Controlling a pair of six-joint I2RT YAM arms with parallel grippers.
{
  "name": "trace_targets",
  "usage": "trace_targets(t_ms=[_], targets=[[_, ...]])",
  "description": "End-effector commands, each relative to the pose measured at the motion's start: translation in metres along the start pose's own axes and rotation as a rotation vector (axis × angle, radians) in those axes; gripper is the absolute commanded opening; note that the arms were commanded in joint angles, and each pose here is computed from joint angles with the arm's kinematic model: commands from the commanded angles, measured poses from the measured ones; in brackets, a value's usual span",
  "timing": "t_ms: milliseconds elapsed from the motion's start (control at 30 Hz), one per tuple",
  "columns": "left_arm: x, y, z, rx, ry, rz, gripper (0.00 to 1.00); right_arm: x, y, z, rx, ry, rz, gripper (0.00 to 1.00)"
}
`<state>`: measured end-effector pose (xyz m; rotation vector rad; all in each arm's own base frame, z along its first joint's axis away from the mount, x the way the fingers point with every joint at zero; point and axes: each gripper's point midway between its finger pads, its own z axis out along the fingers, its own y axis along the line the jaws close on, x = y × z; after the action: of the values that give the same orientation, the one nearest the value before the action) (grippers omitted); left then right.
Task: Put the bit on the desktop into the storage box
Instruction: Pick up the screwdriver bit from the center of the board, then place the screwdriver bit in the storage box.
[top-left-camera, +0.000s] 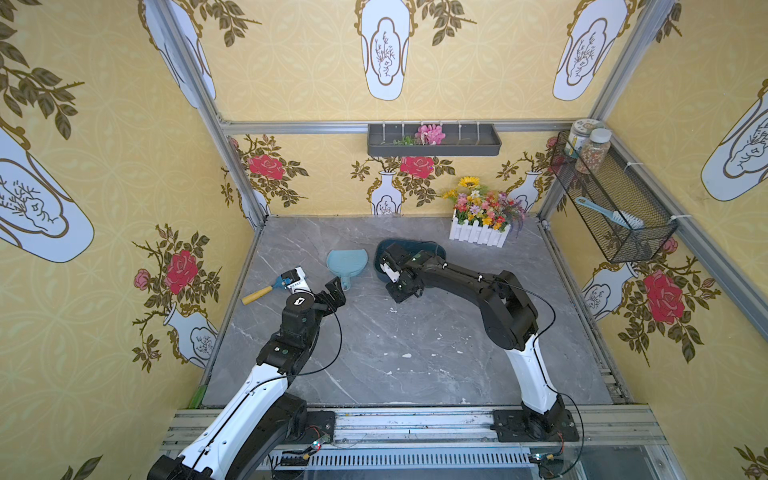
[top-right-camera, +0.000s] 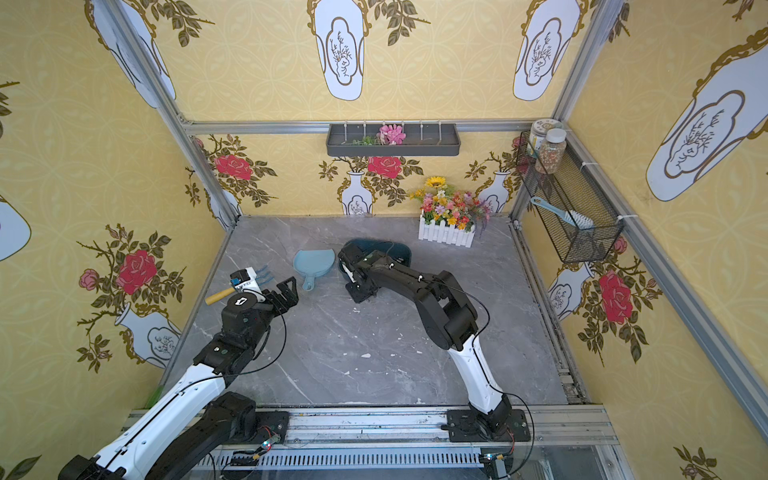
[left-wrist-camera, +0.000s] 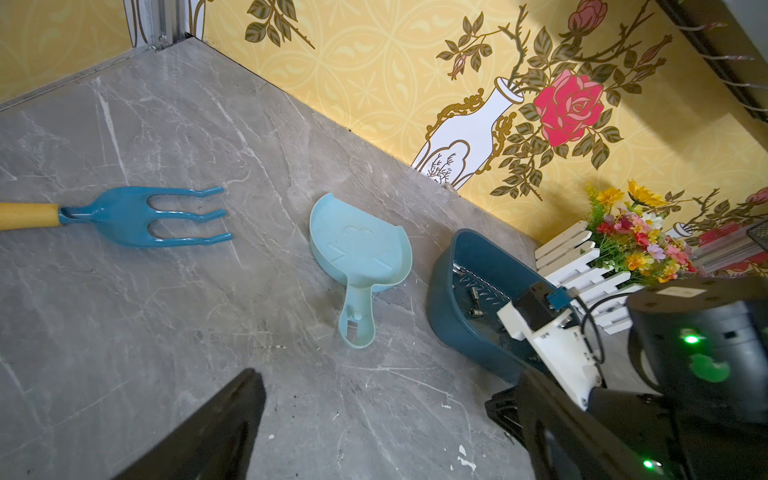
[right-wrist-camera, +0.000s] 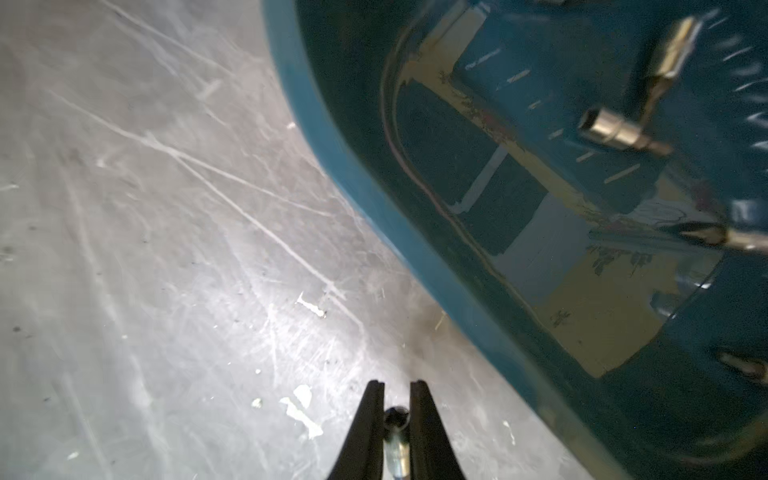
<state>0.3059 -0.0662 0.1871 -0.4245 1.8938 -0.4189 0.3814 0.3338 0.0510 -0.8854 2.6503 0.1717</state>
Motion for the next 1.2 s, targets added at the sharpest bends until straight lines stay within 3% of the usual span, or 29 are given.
trace_targets(t_ms=[0, 400, 833, 1167], targets=[[-0.001, 0.001, 0.0, -0.005, -0.006, -0.001, 1.0, -0.008, -0.002, -0.02, -0.02, -0.032, 0.005, 0.13], [0.001, 0.001, 0.001, -0.002, 0.0, -0.008, 1.0, -0.046, -0.064, -0.066, 0.025, -0.169, 0.087, 0.13], [0.001, 0.001, 0.0, 0.002, -0.001, -0.011, 1.0, -0.062, -0.129, -0.061, 0.111, -0.194, 0.165, 0.13], [-0.001, 0.0, -0.001, 0.005, -0.004, -0.014, 1.0, -0.058, -0.136, -0.051, 0.119, -0.177, 0.177, 0.13]])
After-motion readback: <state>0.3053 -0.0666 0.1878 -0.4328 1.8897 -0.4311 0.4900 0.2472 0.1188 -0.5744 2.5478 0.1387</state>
